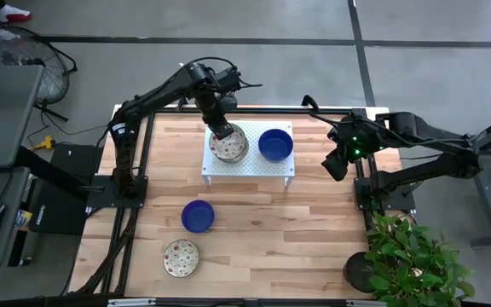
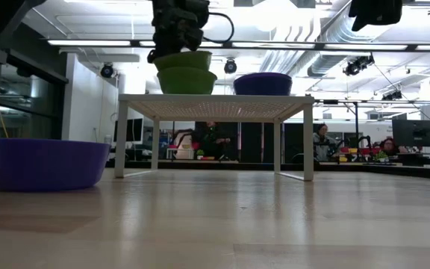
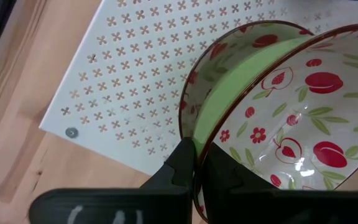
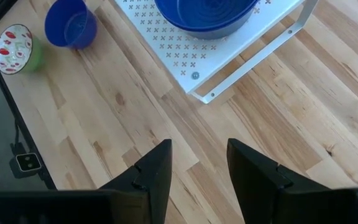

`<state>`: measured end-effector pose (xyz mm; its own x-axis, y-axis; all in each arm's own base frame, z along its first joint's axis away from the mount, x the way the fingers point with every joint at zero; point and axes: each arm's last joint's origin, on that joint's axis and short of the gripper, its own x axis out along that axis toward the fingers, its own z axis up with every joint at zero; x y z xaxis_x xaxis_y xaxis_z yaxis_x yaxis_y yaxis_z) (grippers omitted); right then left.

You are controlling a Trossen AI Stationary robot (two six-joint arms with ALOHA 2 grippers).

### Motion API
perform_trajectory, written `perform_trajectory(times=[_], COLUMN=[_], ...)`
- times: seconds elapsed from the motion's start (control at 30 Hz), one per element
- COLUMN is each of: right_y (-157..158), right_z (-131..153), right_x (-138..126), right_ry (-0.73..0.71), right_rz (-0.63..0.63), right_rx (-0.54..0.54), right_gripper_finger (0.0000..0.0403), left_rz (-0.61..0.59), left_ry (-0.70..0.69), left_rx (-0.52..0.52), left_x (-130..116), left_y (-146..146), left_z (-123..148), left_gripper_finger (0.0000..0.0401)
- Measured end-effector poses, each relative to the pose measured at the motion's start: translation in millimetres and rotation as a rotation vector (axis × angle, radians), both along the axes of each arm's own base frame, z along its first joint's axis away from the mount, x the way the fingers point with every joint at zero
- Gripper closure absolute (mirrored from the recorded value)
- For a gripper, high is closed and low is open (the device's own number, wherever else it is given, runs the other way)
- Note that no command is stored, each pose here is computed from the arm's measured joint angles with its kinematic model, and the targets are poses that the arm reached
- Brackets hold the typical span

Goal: Pick & Place Mini bowls
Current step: Stack the top white patterned bowl on top of the white patterned bowl on the shelf

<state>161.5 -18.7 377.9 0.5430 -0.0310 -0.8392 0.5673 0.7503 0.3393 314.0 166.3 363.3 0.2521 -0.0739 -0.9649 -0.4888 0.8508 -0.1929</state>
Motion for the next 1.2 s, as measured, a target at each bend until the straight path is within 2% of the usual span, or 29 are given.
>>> perform_trajectory(times=[0.43,0.6,0.97,1.07,1.2], right_y=[0,0,0,0,0], right_z=[0,0,0,0,0], right_x=[0,0,0,0,0], right_ry=[0.000,0.000,0.000,-0.001,0.000], right_rz=[0.000,-0.001,0.000,0.000,0.000], right_rx=[-0.001,-0.001,-0.001,0.000,0.001], right_gripper_finger=[0.0261,0.0261,0.0261,0.0261,0.0260], left_rz=[-0.003,-0.015,-0.043,-0.056,-0.066], left_ry=[0.010,0.034,0.000,-0.001,-0.001], left_rx=[0.016,0.003,0.029,0.030,0.032], left_x=[1,9,12,12,12], left_y=[-1,0,-1,-1,-1], left_z=[-1,-11,-8,-8,-8], left_gripper_finger=[0.0396,0.0394,0.0390,0.0380,0.0344])
